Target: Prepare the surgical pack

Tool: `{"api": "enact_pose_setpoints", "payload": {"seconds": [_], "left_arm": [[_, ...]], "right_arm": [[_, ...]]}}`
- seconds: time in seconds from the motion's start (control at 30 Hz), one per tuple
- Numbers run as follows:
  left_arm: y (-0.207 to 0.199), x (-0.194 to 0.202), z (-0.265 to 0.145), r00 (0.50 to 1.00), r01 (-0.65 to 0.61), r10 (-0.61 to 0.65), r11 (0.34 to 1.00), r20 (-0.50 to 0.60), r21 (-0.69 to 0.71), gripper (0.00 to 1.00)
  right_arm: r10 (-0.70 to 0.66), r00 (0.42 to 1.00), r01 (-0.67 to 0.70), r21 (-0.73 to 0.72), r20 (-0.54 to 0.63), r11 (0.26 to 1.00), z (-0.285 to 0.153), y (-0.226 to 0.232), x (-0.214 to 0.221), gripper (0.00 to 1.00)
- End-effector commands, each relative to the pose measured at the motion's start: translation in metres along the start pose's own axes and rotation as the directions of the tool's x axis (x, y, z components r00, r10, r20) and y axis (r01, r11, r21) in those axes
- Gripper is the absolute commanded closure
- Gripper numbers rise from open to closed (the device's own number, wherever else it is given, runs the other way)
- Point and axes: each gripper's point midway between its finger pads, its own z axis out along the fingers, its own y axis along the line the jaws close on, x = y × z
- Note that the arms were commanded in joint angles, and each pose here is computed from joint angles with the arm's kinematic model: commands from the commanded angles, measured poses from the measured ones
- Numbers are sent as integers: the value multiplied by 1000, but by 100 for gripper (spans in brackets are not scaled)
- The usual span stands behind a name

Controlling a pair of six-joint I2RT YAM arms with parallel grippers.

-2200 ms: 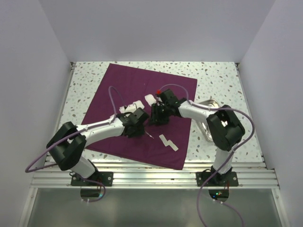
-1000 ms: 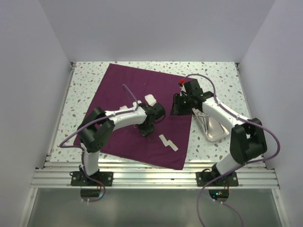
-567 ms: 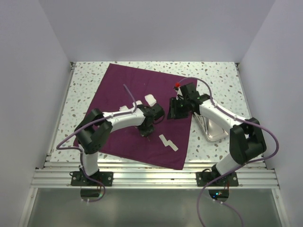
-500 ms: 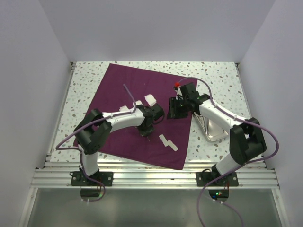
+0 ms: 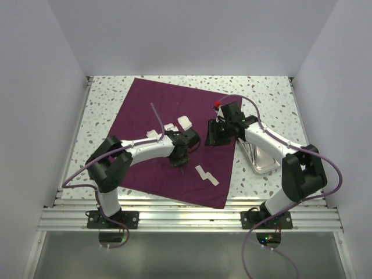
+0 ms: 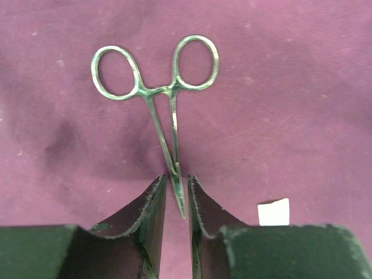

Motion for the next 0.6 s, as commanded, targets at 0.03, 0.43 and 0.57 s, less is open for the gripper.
{"api": "enact_pose_setpoints", "payload": {"seconds": [0.03,0.43,0.57], "left_arm": [[-14,-10,-9,998,-18,14,997,55,73,75],[1,0,4,999,-9,8,1000,37,11,76],[5,3,1,999,-15,15,1000,37,16,73]], "right_arm": [[-18,1000,18,-19,23,1000,2,4,-6,52],[-25,999,25,-27,24,999,2,4,-4,52],[-20,999,21,-30,26,999,2,4,-4,52]]}}
